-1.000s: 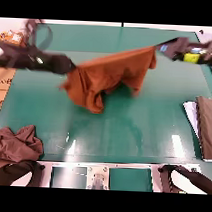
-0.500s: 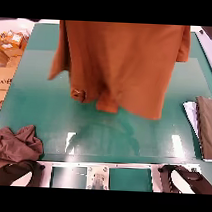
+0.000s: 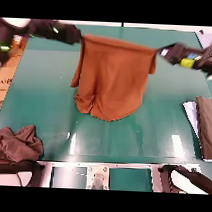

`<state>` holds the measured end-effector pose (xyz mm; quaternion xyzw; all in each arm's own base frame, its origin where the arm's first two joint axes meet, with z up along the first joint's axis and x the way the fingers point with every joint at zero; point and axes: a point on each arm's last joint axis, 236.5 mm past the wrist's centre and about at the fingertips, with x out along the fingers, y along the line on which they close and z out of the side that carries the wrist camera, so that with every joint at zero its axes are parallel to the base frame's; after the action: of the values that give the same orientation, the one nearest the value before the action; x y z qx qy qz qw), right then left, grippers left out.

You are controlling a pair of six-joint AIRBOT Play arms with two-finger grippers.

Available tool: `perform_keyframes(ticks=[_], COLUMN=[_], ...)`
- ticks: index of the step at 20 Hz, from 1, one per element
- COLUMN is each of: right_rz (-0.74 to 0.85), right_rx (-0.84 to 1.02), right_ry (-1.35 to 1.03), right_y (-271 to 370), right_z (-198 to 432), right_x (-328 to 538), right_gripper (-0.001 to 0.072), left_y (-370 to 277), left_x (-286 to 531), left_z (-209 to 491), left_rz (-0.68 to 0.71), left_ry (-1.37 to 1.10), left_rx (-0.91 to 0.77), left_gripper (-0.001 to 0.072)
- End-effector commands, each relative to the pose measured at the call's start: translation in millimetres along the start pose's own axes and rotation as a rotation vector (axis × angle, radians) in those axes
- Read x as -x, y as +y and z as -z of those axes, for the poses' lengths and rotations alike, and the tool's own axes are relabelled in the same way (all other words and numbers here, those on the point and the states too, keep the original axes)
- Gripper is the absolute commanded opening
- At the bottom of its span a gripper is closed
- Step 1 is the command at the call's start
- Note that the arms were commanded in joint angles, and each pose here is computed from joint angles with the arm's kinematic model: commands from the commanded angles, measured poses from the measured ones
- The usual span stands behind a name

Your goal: Fold the shirts.

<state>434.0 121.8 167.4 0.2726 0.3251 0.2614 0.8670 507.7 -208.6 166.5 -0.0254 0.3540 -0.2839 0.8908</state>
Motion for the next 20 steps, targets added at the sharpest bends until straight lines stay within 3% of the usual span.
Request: perform_keyframes(ticks=[1, 2, 3, 4, 5, 6, 7, 11, 12, 13, 15, 19, 20], right_rz=[0.117, 0.144, 0.167, 0.180, 0.182, 0.174, 0.161, 0.101, 0.094, 0.088, 0.076, 0.056, 0.053], right_rx=[-0.156, -0.188, -0.211, -0.228, -0.239, -0.250, -0.261, -0.332, -0.353, -0.374, -0.410, -0.448, -0.455], right_ry=[0.089, 0.110, 0.124, 0.138, 0.151, 0.160, 0.169, 0.217, 0.223, 0.229, 0.238, 0.252, 0.257], right_y=[-83.5, -103.3, -119.2, -132.6, -141.0, -144.8, -146.4, -155.2, -160.4, -165.3, -171.8, -177.4, -177.7], right_z=[50.3, 61.0, 68.2, 72.1, 72.0, 69.4, 65.6, 58.2, 58.1, 58.5, 59.5, 61.9, 64.0], right_x=[-57.8, -74.3, -86.4, -95.8, -100.4, -98.1, -90.9, -44.7, -34.0, -24.5, -8.7, 9.9, 11.5], right_gripper=[0.0014, 0.0014, 0.0015, 0.0015, 0.0076, 0.0249, 0.0320, 0.0318, 0.0291, 0.0279, 0.0203, 0.0188, 0.0157], left_y=[18.8, 20.5, 24.1, 26.3, 28.3, 29.7, 29.2, 27.8, 25.5, 21.8, 19.2, 13.3, 13.3], left_x=[-71.4, -74.4, -72.3, -64.6, -52.1, -39.1, -25.9, 12.9, 16.3, 17.8, 19.7, 41.8, 49.8], left_z=[52.0, 55.9, 56.8, 59.0, 65.5, 73.1, 81.3, 118.0, 122.9, 125.4, 125.5, 131.7, 136.4], left_rz=[0.041, 0.036, 0.016, 0.008, 0.011, 0.013, 0.024, 0.045, 0.049, 0.065, 0.068, 0.057, 0.039], left_ry=[0.142, 0.154, 0.162, 0.192, 0.251, 0.312, 0.372, 0.582, 0.608, 0.621, 0.626, 0.660, 0.663], left_rx=[0.124, 0.154, 0.175, 0.174, 0.165, 0.168, 0.177, 0.249, 0.259, 0.262, 0.280, 0.264, 0.261], left_gripper=[0.0078, 0.0426, 0.0591, 0.0591, 0.0590, 0.0590, 0.0590, 0.0588, 0.0404, 0.0030, 0.0027, 0.0026, 0.0026])
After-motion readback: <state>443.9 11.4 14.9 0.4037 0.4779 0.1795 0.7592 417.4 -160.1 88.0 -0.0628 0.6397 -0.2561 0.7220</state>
